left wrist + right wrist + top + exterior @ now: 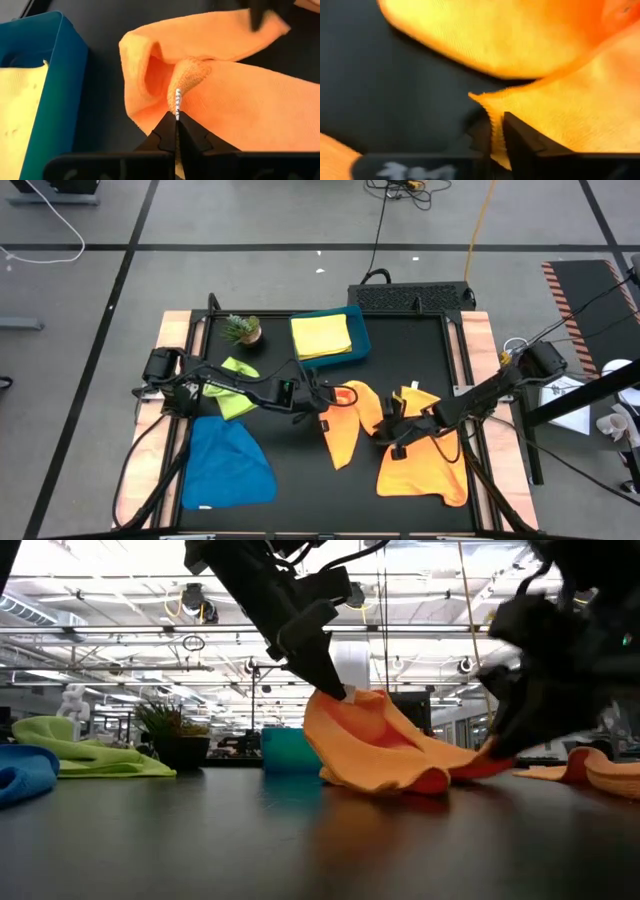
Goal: Fold microfiber towels
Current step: Fold the top orange microfiber cloth
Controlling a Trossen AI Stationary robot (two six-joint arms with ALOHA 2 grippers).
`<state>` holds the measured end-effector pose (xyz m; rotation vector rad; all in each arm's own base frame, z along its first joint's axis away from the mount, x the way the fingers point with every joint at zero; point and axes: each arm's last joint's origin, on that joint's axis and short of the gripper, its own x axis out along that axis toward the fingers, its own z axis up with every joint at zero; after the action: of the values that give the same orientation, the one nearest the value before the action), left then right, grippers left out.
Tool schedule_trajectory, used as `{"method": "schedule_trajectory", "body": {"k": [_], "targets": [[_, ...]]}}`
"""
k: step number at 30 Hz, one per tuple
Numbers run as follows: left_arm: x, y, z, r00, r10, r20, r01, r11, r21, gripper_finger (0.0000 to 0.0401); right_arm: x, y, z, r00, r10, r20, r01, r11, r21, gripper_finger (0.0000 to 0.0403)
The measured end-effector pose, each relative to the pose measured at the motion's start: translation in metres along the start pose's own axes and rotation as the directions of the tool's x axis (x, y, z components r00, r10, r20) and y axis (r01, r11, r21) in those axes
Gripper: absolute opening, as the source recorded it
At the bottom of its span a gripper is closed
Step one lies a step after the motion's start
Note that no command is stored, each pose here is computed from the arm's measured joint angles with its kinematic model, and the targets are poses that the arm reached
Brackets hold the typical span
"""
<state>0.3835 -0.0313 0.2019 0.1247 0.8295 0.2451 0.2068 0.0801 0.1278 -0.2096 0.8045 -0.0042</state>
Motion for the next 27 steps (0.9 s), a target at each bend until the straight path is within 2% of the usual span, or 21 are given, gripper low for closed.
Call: {"method": "schedule_trajectory", "body": {"k": [3, 9, 12, 15, 18, 21, 23, 27], "targets": [[-0.011, -0.001, 0.002, 1.000, -0.019, 0.001, 0.019, 1.000, 0.015, 0.0004, -0.012, -0.001, 0.008, 0.998, 0.014, 0.067, -0.015, 1.000, 0.017, 0.0006], [-0.066, -0.006, 0.010, 0.996, -0.079, 0.045, 0.077, 0.996, 0.038, 0.0004, -0.054, -0.003, 0.029, 0.949, 0.076, 0.305, -0.101, 0.993, 0.068, 0.0009], [-0.099, -0.014, 0.013, 0.986, -0.125, 0.110, 0.118, 0.991, 0.064, 0.0005, -0.080, -0.002, 0.040, 0.876, 0.155, 0.457, -0.194, 0.980, 0.039, 0.0002], [-0.137, -0.020, 0.014, 0.968, -0.180, 0.174, 0.167, 0.982, 0.090, 0.0007, -0.105, -0.002, 0.051, 0.746, 0.264, 0.611, -0.310, 0.950, -0.031, 0.0003], [-0.171, -0.024, 0.012, 0.946, -0.221, 0.238, 0.204, 0.974, 0.094, 0.0004, -0.127, -0.003, 0.057, 0.619, 0.322, 0.717, -0.383, 0.920, -0.082, 0.0002], [-0.198, -0.025, 0.009, 0.926, -0.227, 0.301, 0.211, 0.974, 0.084, 0.0007, -0.141, -0.005, 0.057, 0.548, 0.341, 0.763, -0.412, 0.905, -0.109, 0.0001], [-0.210, -0.026, 0.002, 0.933, -0.212, 0.289, 0.199, 0.977, 0.074, 0.0007, -0.145, -0.007, 0.057, 0.548, 0.305, 0.779, -0.396, 0.915, -0.080, 0.0001], [-0.210, -0.023, -0.006, 0.958, -0.141, 0.250, 0.142, 0.990, 0.012, 0.0004, -0.139, -0.013, 0.052, 0.648, 0.175, 0.741, -0.308, 0.950, 0.044, 0.0001]]}}
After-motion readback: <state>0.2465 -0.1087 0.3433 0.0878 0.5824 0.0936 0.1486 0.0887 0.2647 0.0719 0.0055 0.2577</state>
